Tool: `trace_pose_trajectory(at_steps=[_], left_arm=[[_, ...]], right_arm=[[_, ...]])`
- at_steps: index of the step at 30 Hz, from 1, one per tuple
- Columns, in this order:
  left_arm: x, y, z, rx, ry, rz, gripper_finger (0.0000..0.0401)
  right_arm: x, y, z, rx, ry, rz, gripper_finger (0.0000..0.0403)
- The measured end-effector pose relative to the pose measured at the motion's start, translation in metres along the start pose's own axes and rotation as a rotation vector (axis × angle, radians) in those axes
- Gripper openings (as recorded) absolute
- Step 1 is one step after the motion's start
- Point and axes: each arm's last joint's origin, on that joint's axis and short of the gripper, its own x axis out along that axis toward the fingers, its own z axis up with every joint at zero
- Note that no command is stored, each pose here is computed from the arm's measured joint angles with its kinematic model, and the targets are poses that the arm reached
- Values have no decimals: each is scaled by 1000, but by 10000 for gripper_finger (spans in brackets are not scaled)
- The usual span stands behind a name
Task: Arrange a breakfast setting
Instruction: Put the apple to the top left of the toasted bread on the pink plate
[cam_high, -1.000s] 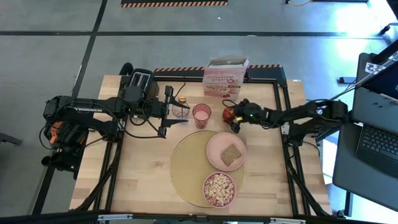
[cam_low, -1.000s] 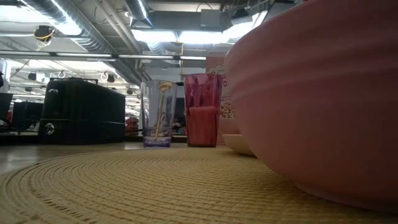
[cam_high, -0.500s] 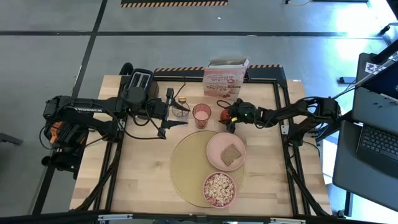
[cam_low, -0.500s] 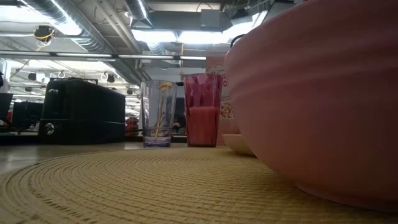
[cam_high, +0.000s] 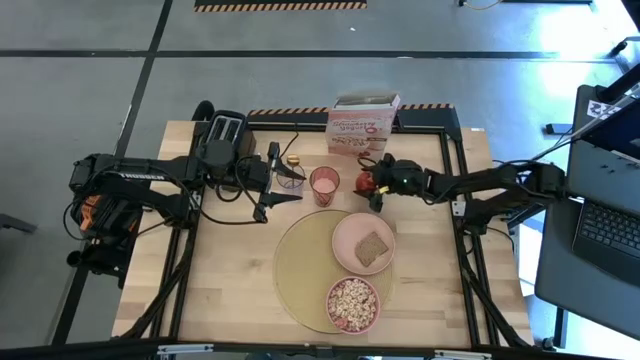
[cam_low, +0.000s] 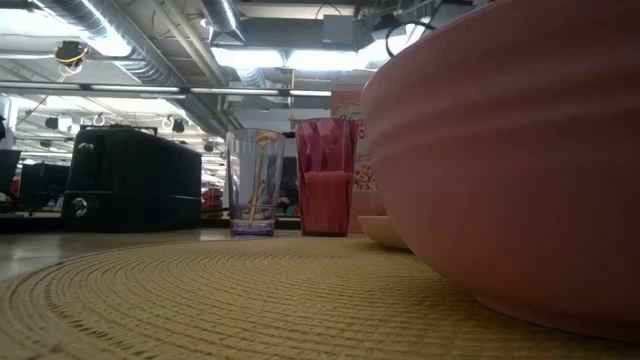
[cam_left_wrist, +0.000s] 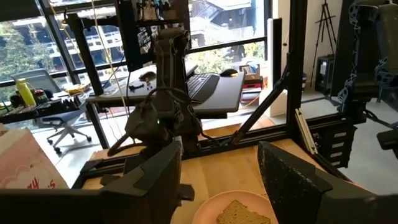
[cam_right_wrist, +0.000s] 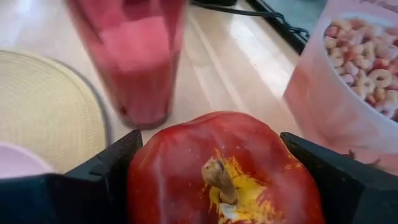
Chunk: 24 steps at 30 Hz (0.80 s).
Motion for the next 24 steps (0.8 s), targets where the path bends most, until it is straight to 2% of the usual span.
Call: trace_pose_trajectory(at_steps=[5,12,24], left_arm=[[0,0,0,0,0,0,204],[0,0,0,1,-4,1,204],[0,0,2,4,-18,3,204]], right_arm=[[-13,23,8,-52,-18,97,321],[-25,60,18,-38,-97,201,322],[-8,86,16,-44,-26,259,323]])
